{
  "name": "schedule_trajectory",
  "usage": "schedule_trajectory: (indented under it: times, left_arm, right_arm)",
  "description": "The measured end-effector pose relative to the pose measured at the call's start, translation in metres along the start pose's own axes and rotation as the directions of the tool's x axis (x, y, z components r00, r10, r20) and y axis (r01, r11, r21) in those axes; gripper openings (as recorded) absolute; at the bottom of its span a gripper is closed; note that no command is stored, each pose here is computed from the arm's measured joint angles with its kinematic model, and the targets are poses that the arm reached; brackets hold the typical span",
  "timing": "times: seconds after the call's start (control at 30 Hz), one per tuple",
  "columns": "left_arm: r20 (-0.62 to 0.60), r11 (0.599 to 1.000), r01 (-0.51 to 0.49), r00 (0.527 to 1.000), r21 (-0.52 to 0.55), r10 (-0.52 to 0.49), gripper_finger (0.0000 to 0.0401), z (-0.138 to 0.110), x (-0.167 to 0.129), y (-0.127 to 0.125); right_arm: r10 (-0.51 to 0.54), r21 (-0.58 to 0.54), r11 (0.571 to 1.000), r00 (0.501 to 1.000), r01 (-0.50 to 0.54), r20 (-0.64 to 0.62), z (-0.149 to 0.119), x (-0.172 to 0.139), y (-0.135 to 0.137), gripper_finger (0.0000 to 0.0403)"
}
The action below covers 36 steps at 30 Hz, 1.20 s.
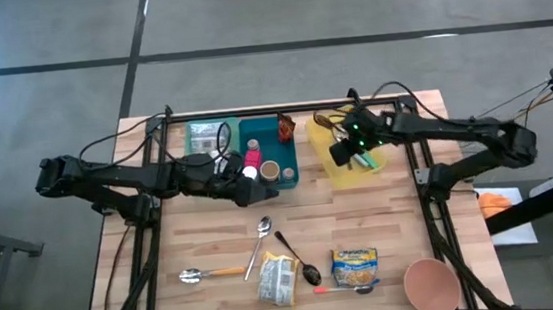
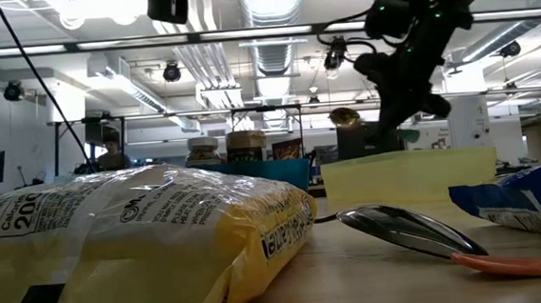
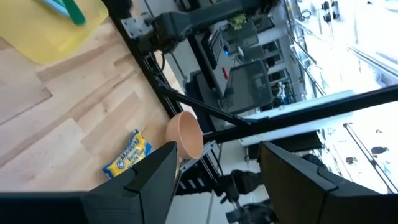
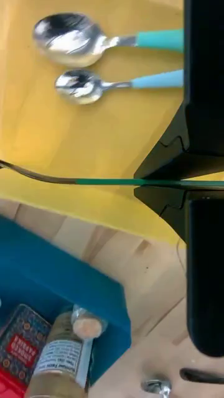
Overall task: Pick & Place Food Item
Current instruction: Put the green spoon into the yellow bin
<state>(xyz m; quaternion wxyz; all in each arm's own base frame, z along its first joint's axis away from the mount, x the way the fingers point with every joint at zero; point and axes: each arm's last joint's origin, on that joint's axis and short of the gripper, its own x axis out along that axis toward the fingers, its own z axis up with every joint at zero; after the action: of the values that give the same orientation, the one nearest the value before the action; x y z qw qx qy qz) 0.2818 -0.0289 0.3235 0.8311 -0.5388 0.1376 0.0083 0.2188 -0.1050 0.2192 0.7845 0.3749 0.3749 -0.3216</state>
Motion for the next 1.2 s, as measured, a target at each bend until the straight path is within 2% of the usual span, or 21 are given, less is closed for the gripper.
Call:
schedule_trajectory:
  times: [0.27,0.37,0.8,1.2]
  left_arm:
    - [-0.028,1.000,-0.007,1.000,-0.007,0.007,0.0235,-0.002,-0.007,-0.002]
    - [-0.047,1.000,-0.008,0.999,-0.011,0.007,0.0235,-0.007,-0.011,-0.005]
    - [-0.075,0.997,-0.077,0.994,-0.004,0.077,0.0235,-0.018,-0.017,-0.004]
    - [-0.030,0.995,-0.102,0.994,-0.007,0.102,0.0235,-0.017,-0.017,-0.003]
  right_arm:
    - [-0.109,-0.117,0.988,0.988,0.096,-0.112,0.025,0.018,0.007,0.0008]
    - [-0.160,-0.138,0.981,0.976,0.140,-0.148,0.025,0.026,0.002,0.0008]
    - [-0.233,-0.153,0.966,0.955,0.207,-0.186,0.011,0.041,-0.015,0.0008]
    - [-0.308,-0.175,0.947,0.914,0.269,-0.262,0.001,0.073,-0.025,0.0008]
